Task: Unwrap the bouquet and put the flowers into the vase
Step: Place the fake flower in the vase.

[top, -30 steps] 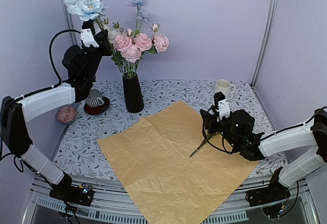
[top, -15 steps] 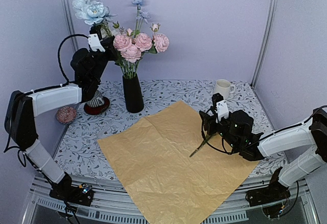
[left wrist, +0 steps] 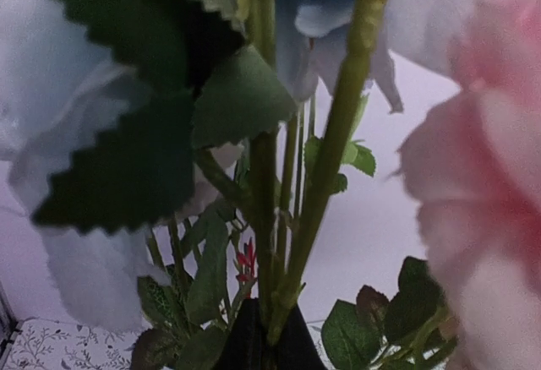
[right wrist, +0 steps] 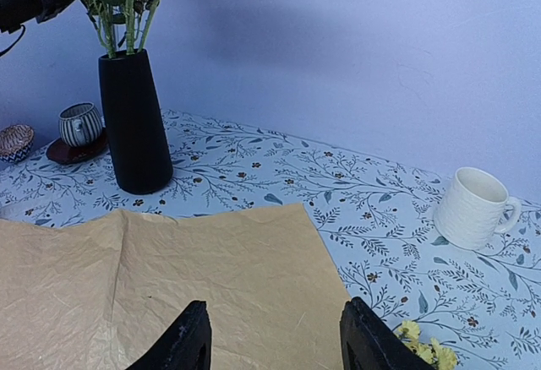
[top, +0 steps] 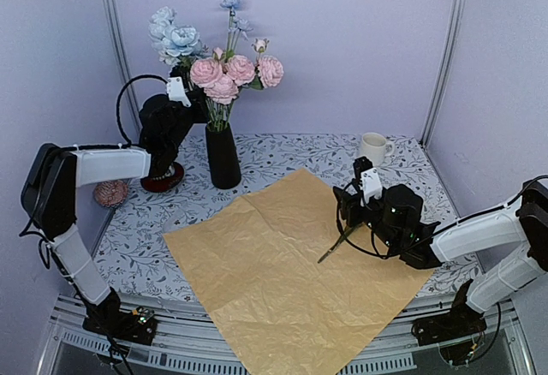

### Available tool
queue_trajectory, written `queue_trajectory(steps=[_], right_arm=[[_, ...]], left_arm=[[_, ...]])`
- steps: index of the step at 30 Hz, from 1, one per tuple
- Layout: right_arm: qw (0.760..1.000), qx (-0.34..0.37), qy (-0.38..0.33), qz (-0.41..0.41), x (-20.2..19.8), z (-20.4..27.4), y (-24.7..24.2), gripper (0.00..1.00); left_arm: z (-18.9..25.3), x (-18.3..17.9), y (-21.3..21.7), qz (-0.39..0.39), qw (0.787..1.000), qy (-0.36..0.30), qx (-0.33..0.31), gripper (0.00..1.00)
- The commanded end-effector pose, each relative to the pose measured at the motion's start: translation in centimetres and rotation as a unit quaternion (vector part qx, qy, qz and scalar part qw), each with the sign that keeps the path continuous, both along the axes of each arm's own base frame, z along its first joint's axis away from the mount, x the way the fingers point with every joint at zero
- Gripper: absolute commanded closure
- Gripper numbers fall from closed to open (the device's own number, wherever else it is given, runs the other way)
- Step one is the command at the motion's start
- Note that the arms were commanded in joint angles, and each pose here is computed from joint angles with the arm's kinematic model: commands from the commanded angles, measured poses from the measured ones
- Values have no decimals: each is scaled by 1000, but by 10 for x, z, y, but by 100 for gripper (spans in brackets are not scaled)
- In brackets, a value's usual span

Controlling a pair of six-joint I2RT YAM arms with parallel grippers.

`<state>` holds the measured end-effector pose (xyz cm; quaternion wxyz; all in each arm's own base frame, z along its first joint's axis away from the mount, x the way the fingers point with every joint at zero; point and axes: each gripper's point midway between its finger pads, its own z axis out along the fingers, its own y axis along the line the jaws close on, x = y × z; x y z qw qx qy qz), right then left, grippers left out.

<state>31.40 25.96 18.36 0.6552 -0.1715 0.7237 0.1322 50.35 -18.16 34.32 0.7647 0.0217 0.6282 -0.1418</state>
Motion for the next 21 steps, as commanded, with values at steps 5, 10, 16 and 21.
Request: queue_trajectory(steps=[5, 10, 16, 21], right_arm=[[1000, 3, 0, -2, 6, 4, 6, 45], [1000, 2, 1, -2, 6, 4, 6, 45], [1000, 0, 3, -3, 7, 3, 7, 45], [1000, -2, 4, -3, 7, 2, 7, 45]], left_arm=[[-54, 15, -10, -26, 997, 74, 16, 96], [-61, 16, -11, -28, 996, 82, 22, 89], [-62, 14, -11, -30, 995, 90, 22, 72], [-65, 10, -10, -34, 994, 99, 20, 65]])
